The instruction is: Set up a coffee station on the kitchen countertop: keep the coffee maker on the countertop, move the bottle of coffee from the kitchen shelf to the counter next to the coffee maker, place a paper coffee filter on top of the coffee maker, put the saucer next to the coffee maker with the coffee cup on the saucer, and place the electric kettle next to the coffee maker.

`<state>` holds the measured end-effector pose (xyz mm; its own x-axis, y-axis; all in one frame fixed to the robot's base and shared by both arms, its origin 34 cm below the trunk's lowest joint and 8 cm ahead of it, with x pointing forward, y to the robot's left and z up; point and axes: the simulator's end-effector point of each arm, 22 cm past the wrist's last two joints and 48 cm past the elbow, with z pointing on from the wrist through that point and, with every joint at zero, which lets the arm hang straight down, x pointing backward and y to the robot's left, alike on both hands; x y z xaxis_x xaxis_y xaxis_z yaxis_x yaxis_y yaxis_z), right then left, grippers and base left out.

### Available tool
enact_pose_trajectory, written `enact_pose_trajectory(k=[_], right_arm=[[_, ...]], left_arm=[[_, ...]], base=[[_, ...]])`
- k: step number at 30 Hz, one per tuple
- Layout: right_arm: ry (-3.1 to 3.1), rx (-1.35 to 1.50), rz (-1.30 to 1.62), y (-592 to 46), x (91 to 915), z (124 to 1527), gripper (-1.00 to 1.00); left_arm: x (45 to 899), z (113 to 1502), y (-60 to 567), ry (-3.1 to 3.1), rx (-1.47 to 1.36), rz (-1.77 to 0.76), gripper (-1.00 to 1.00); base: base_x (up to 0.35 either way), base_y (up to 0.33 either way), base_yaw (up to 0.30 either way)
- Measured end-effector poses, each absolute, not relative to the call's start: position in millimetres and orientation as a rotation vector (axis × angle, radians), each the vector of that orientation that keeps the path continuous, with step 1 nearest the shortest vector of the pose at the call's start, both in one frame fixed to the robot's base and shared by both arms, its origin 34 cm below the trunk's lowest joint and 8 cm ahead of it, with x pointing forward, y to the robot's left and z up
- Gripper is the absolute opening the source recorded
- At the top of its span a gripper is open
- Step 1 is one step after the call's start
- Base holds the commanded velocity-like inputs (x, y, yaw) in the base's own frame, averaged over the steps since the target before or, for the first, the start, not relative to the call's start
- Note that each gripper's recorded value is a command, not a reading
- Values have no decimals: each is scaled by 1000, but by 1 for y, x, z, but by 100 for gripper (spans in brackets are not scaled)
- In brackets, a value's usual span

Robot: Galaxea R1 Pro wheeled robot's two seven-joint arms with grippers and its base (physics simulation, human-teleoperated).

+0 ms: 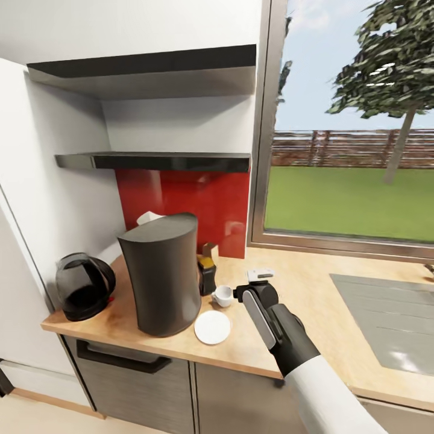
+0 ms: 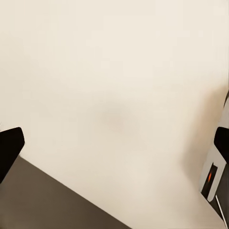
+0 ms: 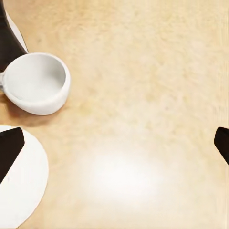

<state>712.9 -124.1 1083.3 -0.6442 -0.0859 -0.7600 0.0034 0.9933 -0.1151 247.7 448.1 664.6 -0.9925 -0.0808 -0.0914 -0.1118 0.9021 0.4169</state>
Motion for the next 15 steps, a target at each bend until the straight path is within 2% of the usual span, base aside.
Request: enact_pose_trajectory(k=[7,11,15], right_arm=[[2268,-55,-132,-124,713,1083,100],[2269,-55,-133,-125,713,1083,100],[2277,-56,-140,-126,713,1079,100]], left_arm=[[247,664,447,2995,-147,662,100],[253,664,446,2967,-142,653,100],[248,661,442,2966,-137,642,100]], base=[[177,284,0],[236,104,0],[69,22,0]])
